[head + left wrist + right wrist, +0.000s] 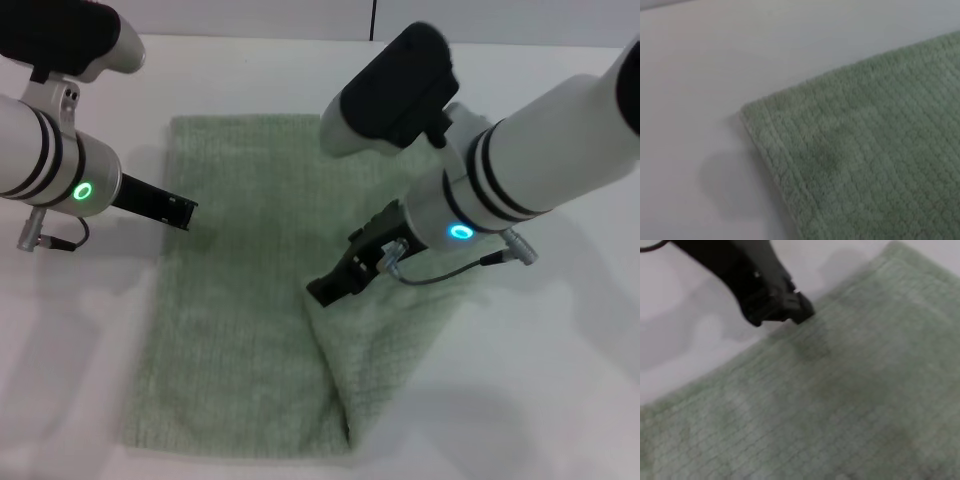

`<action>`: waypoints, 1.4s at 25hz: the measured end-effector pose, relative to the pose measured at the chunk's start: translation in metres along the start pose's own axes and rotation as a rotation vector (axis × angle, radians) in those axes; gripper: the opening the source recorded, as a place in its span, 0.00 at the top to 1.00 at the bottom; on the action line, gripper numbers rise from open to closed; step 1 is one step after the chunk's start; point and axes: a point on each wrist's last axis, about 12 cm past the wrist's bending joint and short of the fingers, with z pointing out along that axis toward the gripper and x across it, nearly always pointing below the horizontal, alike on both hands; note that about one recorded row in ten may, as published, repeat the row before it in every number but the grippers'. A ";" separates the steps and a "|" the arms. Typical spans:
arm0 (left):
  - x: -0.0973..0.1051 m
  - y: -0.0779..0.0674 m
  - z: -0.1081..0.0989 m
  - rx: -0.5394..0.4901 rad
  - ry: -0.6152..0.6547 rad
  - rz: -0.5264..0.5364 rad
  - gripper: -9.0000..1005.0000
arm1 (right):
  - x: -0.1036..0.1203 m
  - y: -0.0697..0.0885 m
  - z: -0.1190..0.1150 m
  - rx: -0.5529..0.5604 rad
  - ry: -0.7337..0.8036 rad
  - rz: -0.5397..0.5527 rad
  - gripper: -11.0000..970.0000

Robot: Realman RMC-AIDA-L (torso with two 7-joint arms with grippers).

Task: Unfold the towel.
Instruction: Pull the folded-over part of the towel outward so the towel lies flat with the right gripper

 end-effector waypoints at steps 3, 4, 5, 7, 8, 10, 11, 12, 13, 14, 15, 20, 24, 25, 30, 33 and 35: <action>0.000 0.000 0.001 0.002 0.003 -0.001 0.99 | 0.000 0.002 0.001 -0.003 0.008 -0.010 0.15; 0.000 -0.001 0.001 0.002 0.003 -0.001 0.99 | 0.000 0.003 0.001 -0.004 0.009 -0.012 0.15; 0.000 -0.001 0.001 0.002 0.001 -0.002 0.99 | 0.000 0.003 0.002 -0.006 0.009 -0.011 0.16; 0.000 -0.001 0.001 0.002 0.001 -0.002 0.99 | 0.000 0.003 0.002 -0.006 0.007 -0.011 0.16; 0.000 -0.001 0.002 0.002 0.002 -0.003 0.99 | 0.000 0.004 0.002 -0.008 0.005 -0.012 0.16; 0.001 0.000 0.002 0.002 0.004 -0.005 0.99 | -0.001 0.005 0.003 -0.014 0.003 -0.015 0.16; 0.001 0.000 0.002 0.002 0.004 -0.005 0.99 | -0.001 0.005 0.003 -0.014 0.003 -0.015 0.16; 0.002 -0.001 0.002 0.003 0.008 -0.004 0.99 | -0.001 0.006 0.004 -0.016 0.005 -0.016 0.17; 0.002 -0.001 0.002 0.003 0.008 -0.004 0.99 | 0.000 0.006 0.004 -0.016 0.008 -0.017 0.17; 0.002 -0.001 0.003 0.003 0.010 -0.002 0.99 | 0.000 0.006 0.005 -0.017 0.012 -0.019 0.17; 0.003 -0.003 0.003 0.005 0.014 0.004 0.99 | 0.000 0.007 0.008 -0.017 0.016 -0.026 0.17; 0.003 -0.006 0.004 0.008 0.020 0.018 0.99 | 0.000 0.011 0.010 -0.035 0.015 -0.031 0.18; 0.002 -0.007 0.003 0.008 0.020 0.019 0.99 | 0.000 0.012 0.010 -0.040 0.031 -0.036 0.18; 0.003 -0.007 0.002 0.009 0.021 0.020 0.99 | 0.001 0.012 0.010 -0.039 0.037 -0.038 0.18; 0.003 -0.007 0.002 0.009 0.024 0.020 0.99 | 0.001 0.009 0.009 -0.031 0.039 -0.040 0.19; 0.003 -0.007 0.002 0.008 0.024 0.021 0.99 | 0.001 0.008 0.009 -0.028 0.041 -0.047 0.38; 0.002 -0.007 0.002 0.008 0.022 0.022 0.99 | 0.002 0.007 0.009 -0.020 0.047 -0.056 0.46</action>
